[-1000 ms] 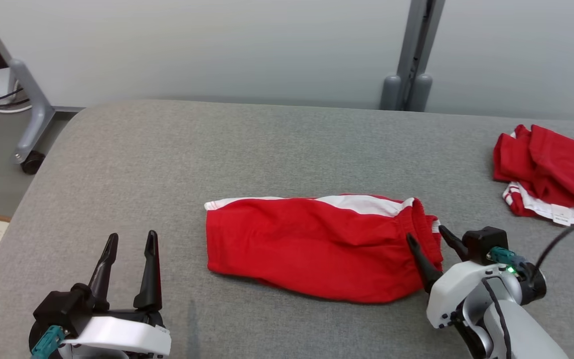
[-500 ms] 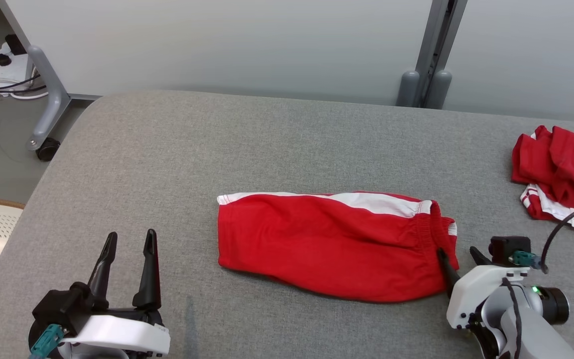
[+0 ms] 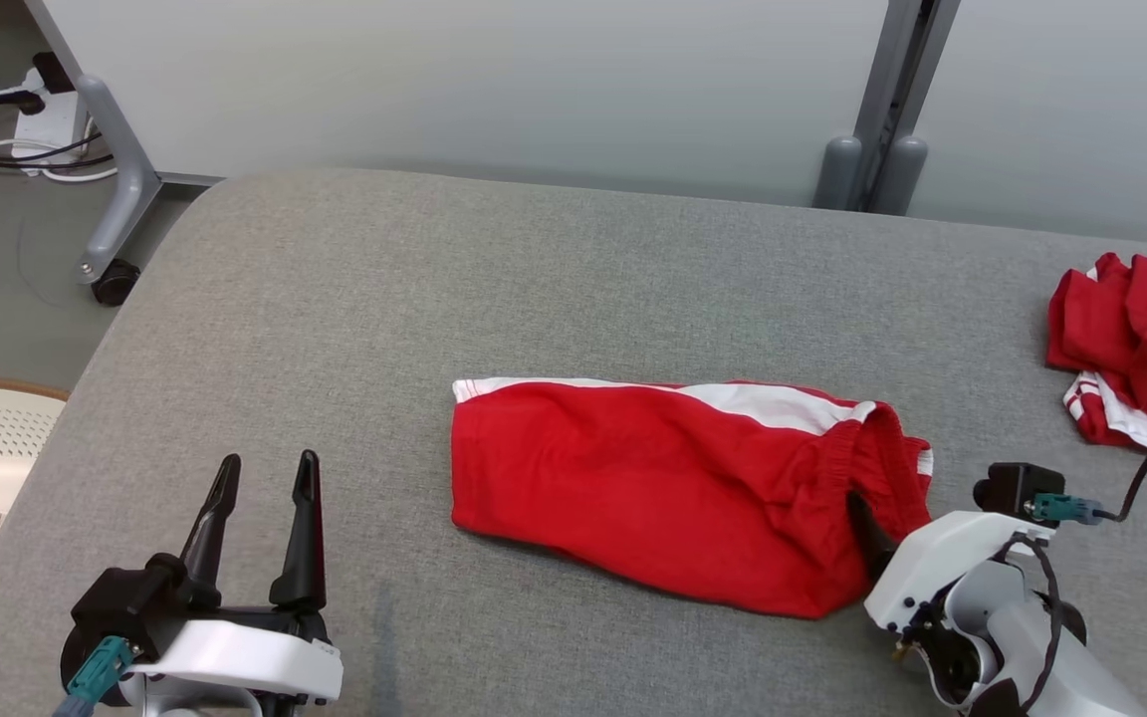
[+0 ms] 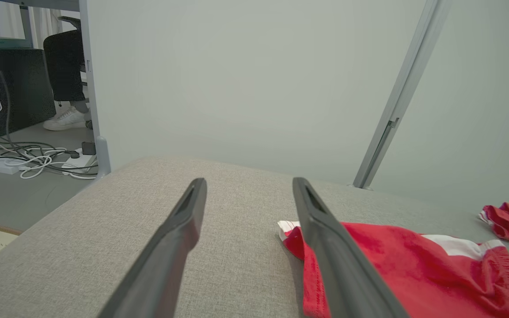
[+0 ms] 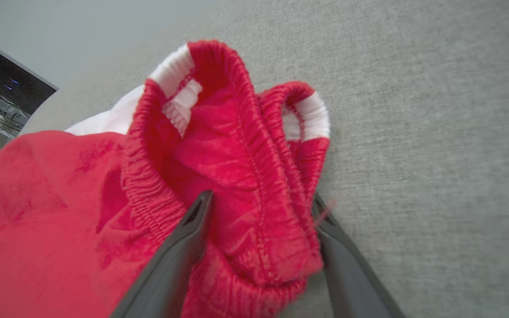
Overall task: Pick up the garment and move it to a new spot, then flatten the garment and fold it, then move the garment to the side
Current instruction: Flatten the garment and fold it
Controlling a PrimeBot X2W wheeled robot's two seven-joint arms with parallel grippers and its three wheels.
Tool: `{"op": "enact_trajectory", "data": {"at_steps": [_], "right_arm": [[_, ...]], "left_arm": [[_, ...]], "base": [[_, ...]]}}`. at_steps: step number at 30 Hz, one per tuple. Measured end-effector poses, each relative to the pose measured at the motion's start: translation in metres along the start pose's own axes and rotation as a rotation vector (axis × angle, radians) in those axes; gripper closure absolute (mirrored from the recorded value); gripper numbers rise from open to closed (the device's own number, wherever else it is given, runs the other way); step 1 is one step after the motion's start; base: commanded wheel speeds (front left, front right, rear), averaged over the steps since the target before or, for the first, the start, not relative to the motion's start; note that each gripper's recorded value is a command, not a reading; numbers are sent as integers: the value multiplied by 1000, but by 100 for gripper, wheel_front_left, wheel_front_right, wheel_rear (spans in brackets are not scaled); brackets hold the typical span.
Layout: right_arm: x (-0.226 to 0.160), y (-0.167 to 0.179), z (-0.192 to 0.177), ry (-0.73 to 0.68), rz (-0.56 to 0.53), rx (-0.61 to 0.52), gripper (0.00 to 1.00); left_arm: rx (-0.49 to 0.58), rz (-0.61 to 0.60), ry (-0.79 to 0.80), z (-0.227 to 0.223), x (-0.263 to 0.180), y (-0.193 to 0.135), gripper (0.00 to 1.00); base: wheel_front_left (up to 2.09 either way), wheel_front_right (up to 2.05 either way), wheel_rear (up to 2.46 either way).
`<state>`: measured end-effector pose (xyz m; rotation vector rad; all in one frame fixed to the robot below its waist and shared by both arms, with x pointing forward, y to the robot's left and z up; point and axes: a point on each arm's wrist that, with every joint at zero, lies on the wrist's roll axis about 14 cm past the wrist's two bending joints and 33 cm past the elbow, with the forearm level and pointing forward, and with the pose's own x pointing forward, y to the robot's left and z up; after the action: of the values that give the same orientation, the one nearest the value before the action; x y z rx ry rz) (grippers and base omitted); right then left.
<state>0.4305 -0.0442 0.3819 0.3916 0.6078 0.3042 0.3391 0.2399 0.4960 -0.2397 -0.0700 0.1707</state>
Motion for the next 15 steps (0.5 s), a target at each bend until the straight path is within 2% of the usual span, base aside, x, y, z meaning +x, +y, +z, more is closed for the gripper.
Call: {"op": "enact_trajectory", "data": {"at_steps": [1,3,4,11,15], "right_arm": [[0,3,-1,4,8,3,47],[1,7,-3,7,17,2,86],[1,8,-4,6,20,0,100],[-4,8,4,-56,17,9,100],[-10,-12,13,-90,-25,14,100]], "left_arm": [[0,3,-1,0,-1,1,0],[1,8,-3,1,-2,3,0],[2,9,-4,2,-2,4,0],[0,9,-15,5,-3,4,0],[-4,-6,-17,5,-1,-2,0]], "base": [[0,0,0],[0,0,0],[0,0,0],[0,0,0],[0,0,0]]}}
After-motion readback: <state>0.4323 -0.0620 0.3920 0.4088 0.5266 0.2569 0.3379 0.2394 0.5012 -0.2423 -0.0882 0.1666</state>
